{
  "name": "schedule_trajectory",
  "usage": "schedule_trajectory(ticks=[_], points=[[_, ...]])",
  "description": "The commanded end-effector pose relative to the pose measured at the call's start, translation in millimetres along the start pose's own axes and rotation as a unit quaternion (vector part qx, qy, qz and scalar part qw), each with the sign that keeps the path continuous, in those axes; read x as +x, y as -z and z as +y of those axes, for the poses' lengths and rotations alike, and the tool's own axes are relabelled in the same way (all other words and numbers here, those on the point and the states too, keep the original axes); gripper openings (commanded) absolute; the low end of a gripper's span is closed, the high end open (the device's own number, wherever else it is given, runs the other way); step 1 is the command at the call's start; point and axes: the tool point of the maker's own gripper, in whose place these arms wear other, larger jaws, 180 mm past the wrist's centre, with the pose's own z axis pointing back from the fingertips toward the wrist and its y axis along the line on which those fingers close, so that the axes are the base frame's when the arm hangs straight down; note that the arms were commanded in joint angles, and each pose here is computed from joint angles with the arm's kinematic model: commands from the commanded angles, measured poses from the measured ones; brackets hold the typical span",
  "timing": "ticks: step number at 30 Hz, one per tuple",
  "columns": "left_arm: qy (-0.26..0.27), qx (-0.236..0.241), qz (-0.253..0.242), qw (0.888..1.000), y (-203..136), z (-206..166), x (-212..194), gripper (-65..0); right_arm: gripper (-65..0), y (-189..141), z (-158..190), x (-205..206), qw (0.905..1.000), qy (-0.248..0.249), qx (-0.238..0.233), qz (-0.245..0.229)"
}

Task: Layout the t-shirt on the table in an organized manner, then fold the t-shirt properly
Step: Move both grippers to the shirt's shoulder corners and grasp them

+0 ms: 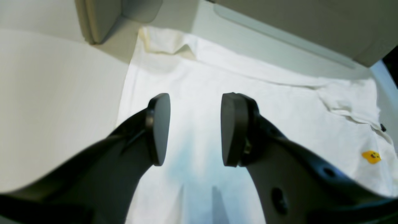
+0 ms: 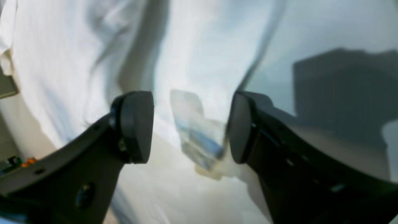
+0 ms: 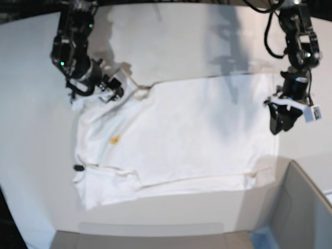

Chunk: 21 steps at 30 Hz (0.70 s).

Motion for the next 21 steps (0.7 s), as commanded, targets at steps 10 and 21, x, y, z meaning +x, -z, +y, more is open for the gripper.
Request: schedule_trajectory(ticks=[10, 21], points=[[0.006, -0.004, -0.021, 1.000, -1.5, -0.9, 13.9, -39.5, -29.1, 16.1, 2.1, -4.6, 0.9993, -0.020, -0.023, 0.023], [0.005, -0.006, -0.021, 1.000, -1.3, -2.4, 13.7, -39.7, -60.4, 18.1, 3.7, -10.6, 0.9988, -0.031, -0.022, 0.032]])
